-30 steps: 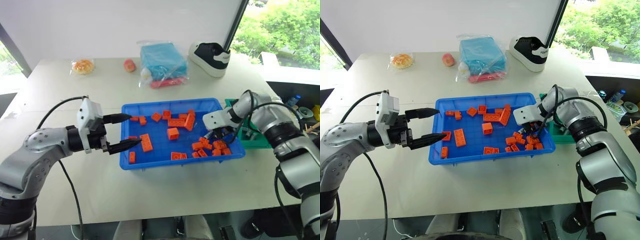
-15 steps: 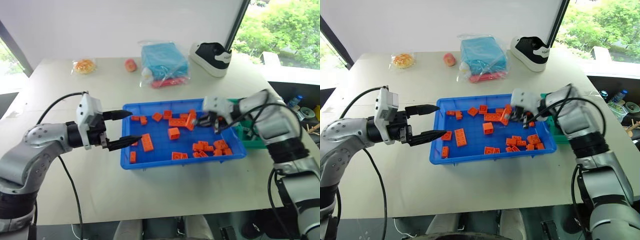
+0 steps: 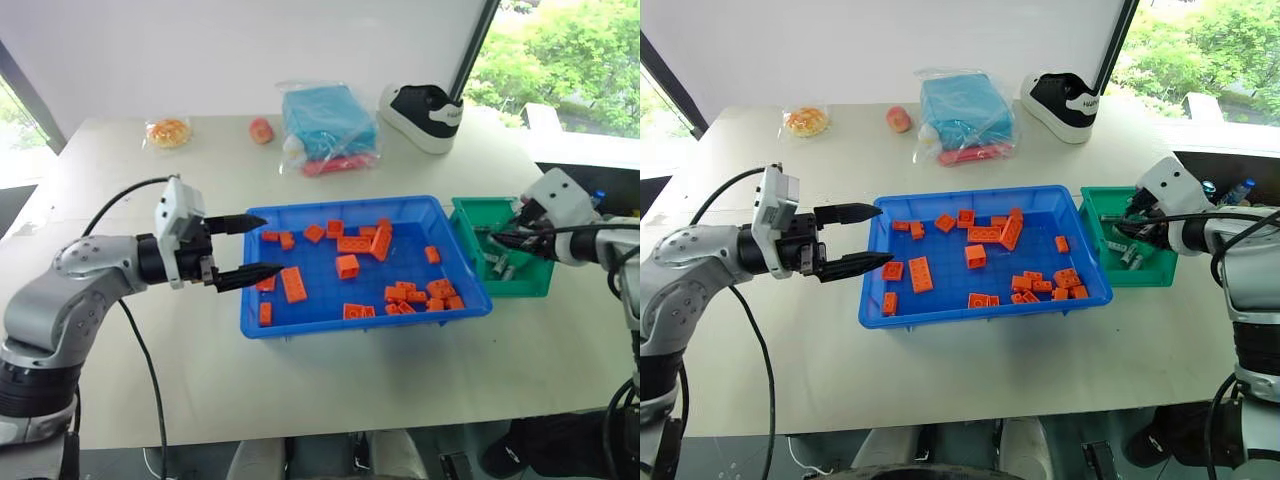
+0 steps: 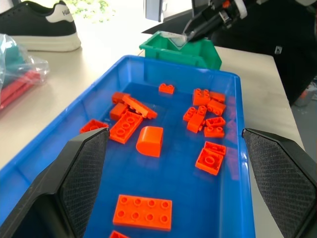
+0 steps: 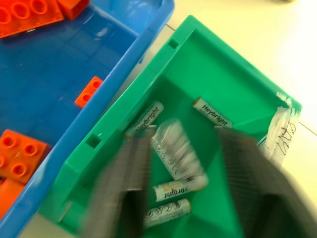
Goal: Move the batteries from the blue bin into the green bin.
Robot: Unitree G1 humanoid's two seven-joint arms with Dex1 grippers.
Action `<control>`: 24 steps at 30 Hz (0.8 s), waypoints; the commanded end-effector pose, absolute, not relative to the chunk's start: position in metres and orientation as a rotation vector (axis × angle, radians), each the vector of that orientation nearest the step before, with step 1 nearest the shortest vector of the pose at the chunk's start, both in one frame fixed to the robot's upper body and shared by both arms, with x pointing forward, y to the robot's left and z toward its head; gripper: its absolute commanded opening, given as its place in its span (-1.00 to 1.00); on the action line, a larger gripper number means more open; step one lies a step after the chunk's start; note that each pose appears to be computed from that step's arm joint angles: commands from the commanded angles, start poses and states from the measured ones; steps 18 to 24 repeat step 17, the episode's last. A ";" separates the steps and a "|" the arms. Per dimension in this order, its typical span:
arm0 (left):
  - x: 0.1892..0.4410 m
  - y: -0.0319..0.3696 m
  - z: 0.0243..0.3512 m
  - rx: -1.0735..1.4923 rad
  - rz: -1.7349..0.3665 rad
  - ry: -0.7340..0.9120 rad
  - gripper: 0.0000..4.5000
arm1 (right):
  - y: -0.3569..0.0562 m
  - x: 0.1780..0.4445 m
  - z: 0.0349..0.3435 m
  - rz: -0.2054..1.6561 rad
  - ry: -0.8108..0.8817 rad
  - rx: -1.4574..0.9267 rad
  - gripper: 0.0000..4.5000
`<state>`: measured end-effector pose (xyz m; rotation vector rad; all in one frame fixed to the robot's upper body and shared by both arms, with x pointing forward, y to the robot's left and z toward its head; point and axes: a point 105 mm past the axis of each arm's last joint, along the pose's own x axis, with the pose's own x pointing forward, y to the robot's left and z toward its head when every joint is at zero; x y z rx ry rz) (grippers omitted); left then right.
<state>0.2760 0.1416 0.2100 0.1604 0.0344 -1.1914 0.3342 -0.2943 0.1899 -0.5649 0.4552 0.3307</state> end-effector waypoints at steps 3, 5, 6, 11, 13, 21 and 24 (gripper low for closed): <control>0.275 0.146 0.219 0.183 -1.189 0.010 1.00 | -0.300 0.320 0.220 0.443 0.285 -0.525 0.59; 0.274 0.149 0.221 0.179 -1.186 0.012 1.00 | -0.300 0.303 0.217 0.558 0.286 -0.540 0.59; 0.272 0.150 0.222 0.176 -1.186 0.015 1.00 | -0.301 0.292 0.213 0.621 0.300 -0.544 0.59; 0.266 0.158 0.224 0.172 -1.194 0.041 1.00 | -0.307 0.261 0.209 0.803 0.327 -0.488 0.59; 0.266 0.161 0.225 0.177 -1.188 0.048 1.00 | -0.314 0.262 0.209 0.801 0.309 -0.489 0.59; 0.267 0.167 0.227 0.211 -1.163 0.051 1.00 | -0.321 0.269 0.207 0.783 0.295 -0.501 0.59; 0.267 0.167 0.227 0.211 -1.163 0.051 1.00 | -0.321 0.269 0.207 0.783 0.295 -0.501 0.59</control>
